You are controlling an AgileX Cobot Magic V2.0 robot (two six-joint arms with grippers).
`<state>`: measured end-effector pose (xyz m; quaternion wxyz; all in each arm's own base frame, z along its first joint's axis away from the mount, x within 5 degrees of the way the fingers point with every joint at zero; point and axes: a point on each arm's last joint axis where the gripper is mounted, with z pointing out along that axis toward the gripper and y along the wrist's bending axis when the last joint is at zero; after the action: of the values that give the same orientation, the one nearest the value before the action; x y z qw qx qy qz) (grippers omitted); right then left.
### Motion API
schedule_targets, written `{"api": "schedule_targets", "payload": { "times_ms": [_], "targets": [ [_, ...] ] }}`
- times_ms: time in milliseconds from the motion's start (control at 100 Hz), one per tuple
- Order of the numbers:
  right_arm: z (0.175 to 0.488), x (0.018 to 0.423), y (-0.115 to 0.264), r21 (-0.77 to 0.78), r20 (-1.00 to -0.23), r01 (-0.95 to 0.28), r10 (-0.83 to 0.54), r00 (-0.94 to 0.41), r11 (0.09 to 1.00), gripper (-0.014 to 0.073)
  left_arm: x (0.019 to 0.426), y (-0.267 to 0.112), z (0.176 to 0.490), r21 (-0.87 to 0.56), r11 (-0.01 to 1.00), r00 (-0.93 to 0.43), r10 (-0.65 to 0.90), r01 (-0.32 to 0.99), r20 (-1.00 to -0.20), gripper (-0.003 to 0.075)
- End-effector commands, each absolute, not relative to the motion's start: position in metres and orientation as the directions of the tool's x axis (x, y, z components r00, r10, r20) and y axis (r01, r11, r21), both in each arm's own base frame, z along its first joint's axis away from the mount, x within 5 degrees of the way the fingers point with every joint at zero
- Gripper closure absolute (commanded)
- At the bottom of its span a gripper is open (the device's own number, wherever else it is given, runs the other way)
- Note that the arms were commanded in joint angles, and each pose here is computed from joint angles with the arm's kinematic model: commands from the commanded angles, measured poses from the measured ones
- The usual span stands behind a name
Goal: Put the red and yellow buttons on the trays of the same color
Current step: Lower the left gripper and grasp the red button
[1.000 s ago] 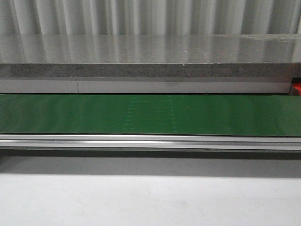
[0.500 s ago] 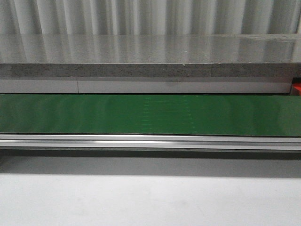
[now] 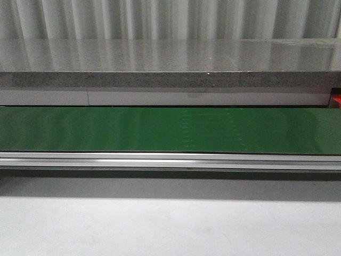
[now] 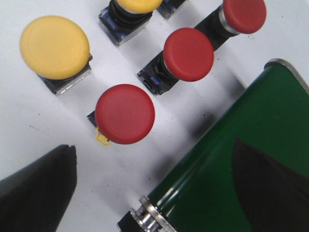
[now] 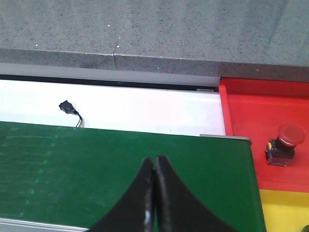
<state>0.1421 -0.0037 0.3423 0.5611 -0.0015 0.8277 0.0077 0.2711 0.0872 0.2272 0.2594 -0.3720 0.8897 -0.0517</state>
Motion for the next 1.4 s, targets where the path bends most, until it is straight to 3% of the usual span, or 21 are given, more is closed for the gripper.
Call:
{"api": "schedule_targets", "payload": {
  "times_ms": [0, 330, 1220, 1390],
  "targets": [
    [0.357, 0.143, -0.004, 0.002, -0.961, -0.003, 0.001, -0.277, 1.000, 0.0663, 0.279, 0.092, 0.242, -0.332, 0.707, -0.525, -0.694, -0.624, -0.492, 0.0104],
    [0.357, 0.143, -0.004, 0.002, -0.960, -0.003, 0.001, -0.280, 1.000, 0.0663, 0.281, 0.107, 0.232, -0.336, 0.659, -0.483, -0.736, -0.673, -0.475, 0.0104],
    [0.357, 0.143, -0.004, 0.002, -0.960, -0.003, 0.001, -0.281, 1.000, 0.0663, 0.305, 0.117, 0.208, -0.321, 0.649, -0.496, -0.746, -0.689, -0.444, 0.0104],
    [0.357, 0.143, -0.004, 0.002, -0.960, -0.003, 0.001, -0.281, 1.000, 0.0663, 0.305, 0.116, 0.208, -0.318, 0.649, -0.500, -0.747, -0.691, -0.438, 0.0208]
  ]
}}
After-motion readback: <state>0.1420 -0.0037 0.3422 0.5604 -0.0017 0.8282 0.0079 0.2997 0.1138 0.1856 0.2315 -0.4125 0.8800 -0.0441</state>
